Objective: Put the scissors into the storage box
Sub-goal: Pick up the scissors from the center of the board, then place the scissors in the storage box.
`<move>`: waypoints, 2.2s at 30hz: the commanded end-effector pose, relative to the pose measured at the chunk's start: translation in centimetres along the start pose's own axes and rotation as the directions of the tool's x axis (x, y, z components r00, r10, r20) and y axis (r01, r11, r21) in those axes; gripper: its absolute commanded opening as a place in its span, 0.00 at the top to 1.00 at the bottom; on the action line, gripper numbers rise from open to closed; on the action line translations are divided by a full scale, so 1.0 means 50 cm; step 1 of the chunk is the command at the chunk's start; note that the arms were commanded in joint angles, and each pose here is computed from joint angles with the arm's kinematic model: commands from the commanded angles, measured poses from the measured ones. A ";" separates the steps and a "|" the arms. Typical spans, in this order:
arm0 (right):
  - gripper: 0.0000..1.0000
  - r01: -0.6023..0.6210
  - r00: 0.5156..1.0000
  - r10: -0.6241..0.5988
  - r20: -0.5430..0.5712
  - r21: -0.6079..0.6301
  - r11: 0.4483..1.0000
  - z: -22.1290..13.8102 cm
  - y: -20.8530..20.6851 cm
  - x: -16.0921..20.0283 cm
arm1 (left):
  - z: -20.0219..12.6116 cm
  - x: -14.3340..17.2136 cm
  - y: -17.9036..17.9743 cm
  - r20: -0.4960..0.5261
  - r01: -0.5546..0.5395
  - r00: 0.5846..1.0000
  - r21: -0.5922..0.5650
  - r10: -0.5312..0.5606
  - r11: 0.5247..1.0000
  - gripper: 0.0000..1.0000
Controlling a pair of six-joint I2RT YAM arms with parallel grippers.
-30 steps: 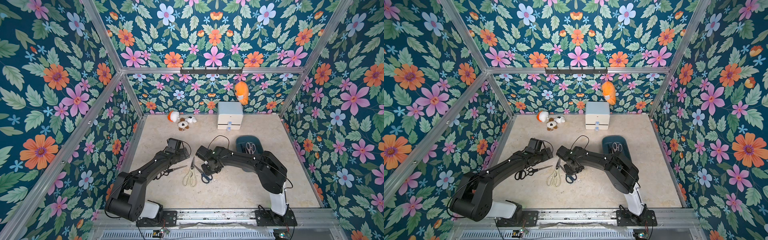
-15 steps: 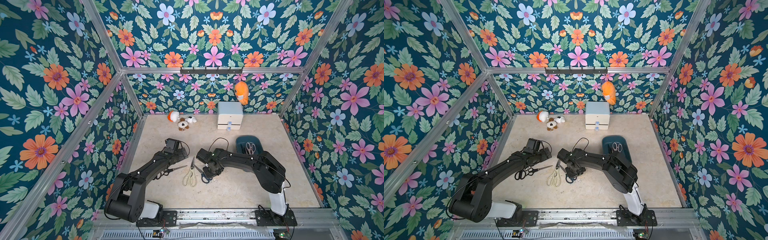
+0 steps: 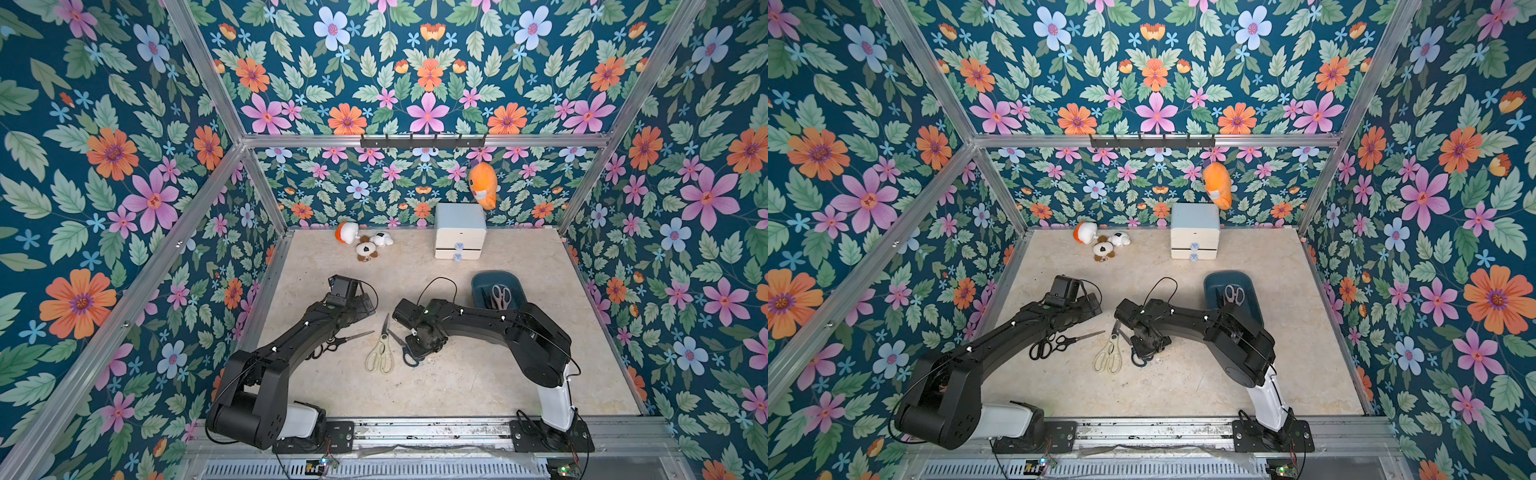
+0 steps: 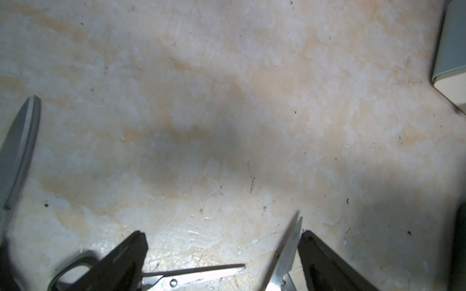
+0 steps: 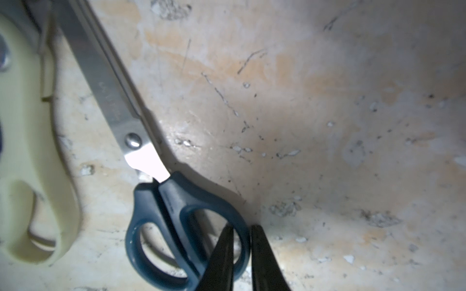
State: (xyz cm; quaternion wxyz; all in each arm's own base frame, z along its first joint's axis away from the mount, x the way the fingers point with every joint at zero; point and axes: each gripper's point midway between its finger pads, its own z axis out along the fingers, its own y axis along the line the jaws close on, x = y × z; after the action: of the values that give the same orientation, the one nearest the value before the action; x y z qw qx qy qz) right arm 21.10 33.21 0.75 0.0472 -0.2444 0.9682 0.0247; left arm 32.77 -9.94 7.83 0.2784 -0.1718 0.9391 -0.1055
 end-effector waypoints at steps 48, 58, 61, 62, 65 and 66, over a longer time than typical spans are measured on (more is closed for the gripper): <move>1.00 -0.346 0.924 0.323 0.203 0.089 0.934 -0.183 -0.314 0.003 | 0.055 -0.031 -0.081 -0.049 0.009 0.999 0.103 -0.004 0.995 0.02; 1.00 -0.525 0.842 0.496 0.211 0.111 0.844 -0.214 -0.461 0.049 | 0.071 -0.014 -0.098 -0.091 -0.004 0.996 0.129 0.016 0.992 0.02; 1.00 -0.546 0.832 0.515 0.205 0.144 0.825 -0.208 -0.487 0.064 | 0.074 -0.012 -0.098 -0.098 -0.006 0.995 0.130 0.019 0.991 0.02; 1.00 -0.553 0.829 0.522 0.200 0.150 0.820 -0.205 -0.492 0.068 | 0.075 -0.012 -0.099 -0.099 -0.008 0.995 0.130 0.022 0.991 0.02; 1.00 -0.569 0.820 0.541 0.189 0.167 0.805 -0.193 -0.507 0.079 | 0.075 -0.015 -0.100 -0.097 -0.013 0.995 0.129 0.026 0.992 0.02; 1.00 -0.574 0.817 0.547 0.182 0.171 0.801 -0.188 -0.511 0.083 | 0.074 -0.017 -0.101 -0.095 -0.016 0.995 0.129 0.028 0.992 0.02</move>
State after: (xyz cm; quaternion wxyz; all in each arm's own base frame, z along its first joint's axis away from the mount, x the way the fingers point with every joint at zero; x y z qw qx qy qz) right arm 29.17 9.04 9.43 0.1320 0.0586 0.9888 -0.0364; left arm 36.60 -14.58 6.38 0.2404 -0.1441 0.9448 -0.1698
